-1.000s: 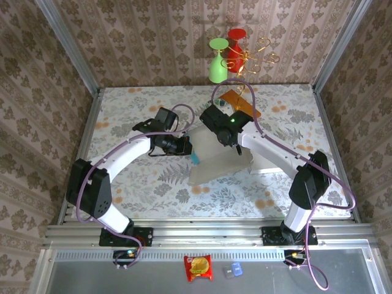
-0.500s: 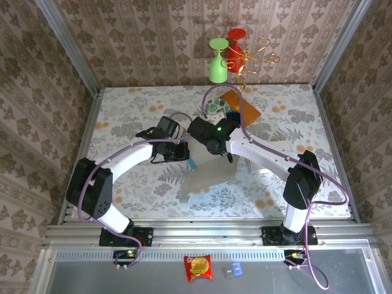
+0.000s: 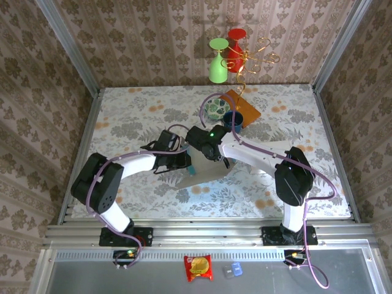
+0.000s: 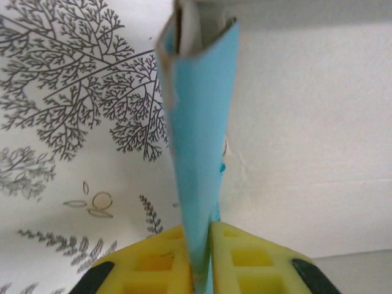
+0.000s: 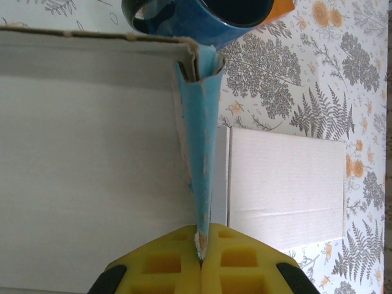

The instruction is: Fold the paper box

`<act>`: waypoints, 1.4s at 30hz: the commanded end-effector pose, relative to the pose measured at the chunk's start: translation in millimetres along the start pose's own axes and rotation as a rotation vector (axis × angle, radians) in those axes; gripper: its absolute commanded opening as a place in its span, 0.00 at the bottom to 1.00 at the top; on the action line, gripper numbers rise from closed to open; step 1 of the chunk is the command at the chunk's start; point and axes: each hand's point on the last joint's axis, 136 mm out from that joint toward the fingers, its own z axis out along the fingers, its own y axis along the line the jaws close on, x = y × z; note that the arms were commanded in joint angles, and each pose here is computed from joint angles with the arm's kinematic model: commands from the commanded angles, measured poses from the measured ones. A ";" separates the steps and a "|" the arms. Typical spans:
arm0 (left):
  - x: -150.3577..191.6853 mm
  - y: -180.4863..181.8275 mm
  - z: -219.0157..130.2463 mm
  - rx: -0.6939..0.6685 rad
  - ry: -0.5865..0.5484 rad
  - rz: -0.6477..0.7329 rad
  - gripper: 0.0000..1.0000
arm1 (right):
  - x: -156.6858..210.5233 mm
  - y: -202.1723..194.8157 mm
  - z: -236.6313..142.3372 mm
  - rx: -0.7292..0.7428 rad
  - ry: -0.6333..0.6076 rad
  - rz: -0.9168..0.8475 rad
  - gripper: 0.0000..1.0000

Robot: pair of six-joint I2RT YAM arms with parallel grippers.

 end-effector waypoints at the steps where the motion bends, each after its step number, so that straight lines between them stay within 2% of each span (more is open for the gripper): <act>1: -4.4 14.6 7.3 -0.032 -0.043 -0.037 0.19 | 9.3 6.0 3.5 -0.004 0.020 -0.024 0.00; 11: -5.1 15.1 10.9 -0.024 -0.079 -0.068 0.23 | 7.8 3.2 -5.1 -0.003 -0.027 -0.009 0.00; 14: -3.8 14.8 9.4 -0.039 -0.100 -0.067 0.19 | 4.4 1.2 -10.8 0.000 -0.065 0.003 0.00; 17: -3.7 16.6 6.4 -0.073 -0.127 -0.059 0.07 | 2.3 -2.4 -14.9 0.014 -0.091 0.011 0.00; 19: -3.4 18.0 1.7 -0.110 -0.156 -0.057 0.04 | 2.5 -5.1 -17.1 0.028 -0.106 0.017 0.00; 23: 1.8 22.6 -14.6 -0.228 -0.228 -0.068 0.05 | 4.9 -7.9 -21.4 0.038 -0.141 0.036 0.00; 26: 4.3 23.7 -20.4 -0.242 -0.272 -0.077 0.00 | 9.0 -7.1 -22.7 0.032 -0.158 0.048 0.00; 35: 14.0 35.7 -23.8 -0.290 -0.264 -0.081 0.00 | 15.1 -2.0 -22.5 0.034 -0.171 0.048 0.00; 39: 11.0 28.1 -28.1 -0.234 -0.295 -0.068 0.00 | 16.1 0.4 -21.5 0.031 -0.168 0.044 0.00; 42: 3.9 15.0 -35.0 -0.169 -0.320 -0.028 0.20 | 16.3 -0.2 -21.9 0.029 -0.171 0.040 0.00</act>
